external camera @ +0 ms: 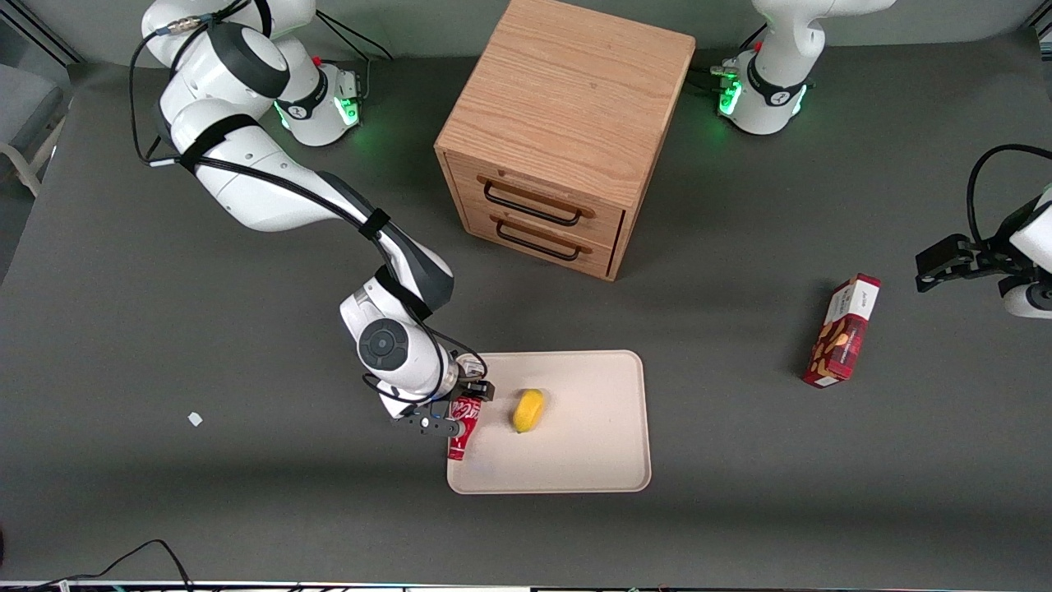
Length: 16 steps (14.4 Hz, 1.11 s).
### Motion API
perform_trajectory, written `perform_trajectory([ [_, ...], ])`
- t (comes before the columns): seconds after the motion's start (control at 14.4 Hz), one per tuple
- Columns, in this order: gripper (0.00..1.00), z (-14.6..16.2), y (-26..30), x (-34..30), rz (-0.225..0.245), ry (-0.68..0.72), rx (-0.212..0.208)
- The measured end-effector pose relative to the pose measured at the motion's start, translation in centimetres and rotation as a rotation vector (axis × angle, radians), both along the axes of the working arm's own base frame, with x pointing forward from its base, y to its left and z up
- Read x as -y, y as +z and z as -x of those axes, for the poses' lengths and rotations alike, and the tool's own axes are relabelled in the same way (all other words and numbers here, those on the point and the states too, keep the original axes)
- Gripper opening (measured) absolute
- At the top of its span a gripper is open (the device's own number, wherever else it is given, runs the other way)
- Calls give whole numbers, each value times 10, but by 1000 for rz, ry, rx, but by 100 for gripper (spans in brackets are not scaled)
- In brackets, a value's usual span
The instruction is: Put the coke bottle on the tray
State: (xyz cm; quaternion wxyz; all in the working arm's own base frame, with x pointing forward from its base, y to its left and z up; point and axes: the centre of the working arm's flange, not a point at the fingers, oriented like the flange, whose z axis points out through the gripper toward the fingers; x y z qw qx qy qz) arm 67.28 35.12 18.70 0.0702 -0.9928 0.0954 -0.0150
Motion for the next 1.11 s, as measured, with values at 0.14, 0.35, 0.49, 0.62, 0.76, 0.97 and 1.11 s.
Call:
perform_trajectory([
  [0.14,100,-1,1,0,5,4,8],
  [0.35,100,-5,12,1,10,5,21],
  [0.49,100,-7,44,4,55,7,1],
  [0.62,100,-3,108,9,127,9,-16],
  [0.76,100,11,192,21,217,5,-20],
  [0.97,100,46,308,56,260,11,-66],
  [1.11,100,64,372,103,256,4,-98],
])
